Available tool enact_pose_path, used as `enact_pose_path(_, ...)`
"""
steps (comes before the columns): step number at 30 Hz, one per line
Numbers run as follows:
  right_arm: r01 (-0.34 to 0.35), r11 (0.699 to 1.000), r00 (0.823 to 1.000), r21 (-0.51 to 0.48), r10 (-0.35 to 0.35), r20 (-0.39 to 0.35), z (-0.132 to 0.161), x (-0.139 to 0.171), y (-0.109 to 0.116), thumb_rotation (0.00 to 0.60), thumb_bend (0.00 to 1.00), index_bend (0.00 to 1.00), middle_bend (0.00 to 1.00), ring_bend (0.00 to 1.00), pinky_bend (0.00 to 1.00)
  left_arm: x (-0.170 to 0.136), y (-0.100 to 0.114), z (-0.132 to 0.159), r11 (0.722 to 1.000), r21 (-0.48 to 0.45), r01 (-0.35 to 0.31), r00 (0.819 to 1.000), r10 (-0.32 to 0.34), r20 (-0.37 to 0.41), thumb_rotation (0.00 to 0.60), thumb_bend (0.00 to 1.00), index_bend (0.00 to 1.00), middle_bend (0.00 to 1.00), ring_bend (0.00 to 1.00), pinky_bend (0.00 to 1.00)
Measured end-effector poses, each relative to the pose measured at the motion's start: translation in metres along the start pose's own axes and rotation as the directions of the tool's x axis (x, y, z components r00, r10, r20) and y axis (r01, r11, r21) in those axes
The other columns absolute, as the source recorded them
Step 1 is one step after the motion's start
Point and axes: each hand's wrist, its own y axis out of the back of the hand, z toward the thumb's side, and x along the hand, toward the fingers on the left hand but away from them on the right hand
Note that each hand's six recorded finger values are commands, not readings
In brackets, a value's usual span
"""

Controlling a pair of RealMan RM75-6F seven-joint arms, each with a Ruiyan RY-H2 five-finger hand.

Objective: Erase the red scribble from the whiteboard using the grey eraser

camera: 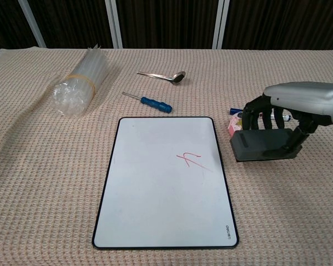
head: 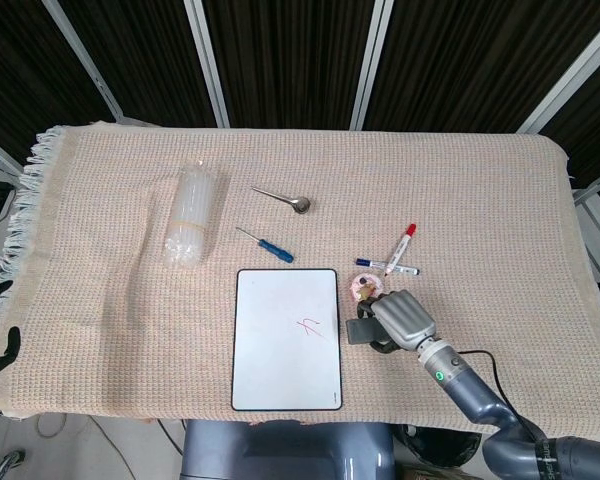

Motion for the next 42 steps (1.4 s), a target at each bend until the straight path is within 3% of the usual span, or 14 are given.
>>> enact_pose_path(13,-0.050,0.997,0.996,-0.055,0.045,-0.080,0.062,-0.046,0.002,0.600,0.48,0.54,0.51,0.50,0.56,0.000,0.000,0.001,1.000,-0.016,0.002,1.000,-0.002,0.012,0.600,0.49,0.15,0.01,0.00,0.04)
enact_pose_path(22,-0.033,0.998,0.998,-0.062,0.030,-0.049,0.093,-0.078,-0.012,0.600,0.48,0.54,0.51,0.50,0.56,0.000,0.001,0.002,1.000,-0.012,0.001,1.000,-0.001,0.021,0.600,0.49,0.15,0.01,0.00,0.04)
enact_pose_path(34,-0.007,1.000,0.999,-0.006,0.008,0.036,0.088,-0.106,-0.022,0.600,0.48,0.54,0.52,0.52,0.56,-0.001,-0.002,0.003,1.000,-0.008,0.009,1.000,-0.009,0.029,0.600,0.49,0.15,0.01,0.00,0.04)
enact_pose_path(42,-0.008,1.000,1.000,0.002,0.008,0.031,0.091,-0.106,-0.029,0.600,0.48,0.55,0.55,0.54,0.58,-0.001,-0.002,0.003,1.000,-0.005,0.009,1.000,-0.009,0.028,0.600,0.49,0.15,0.01,0.00,0.04)
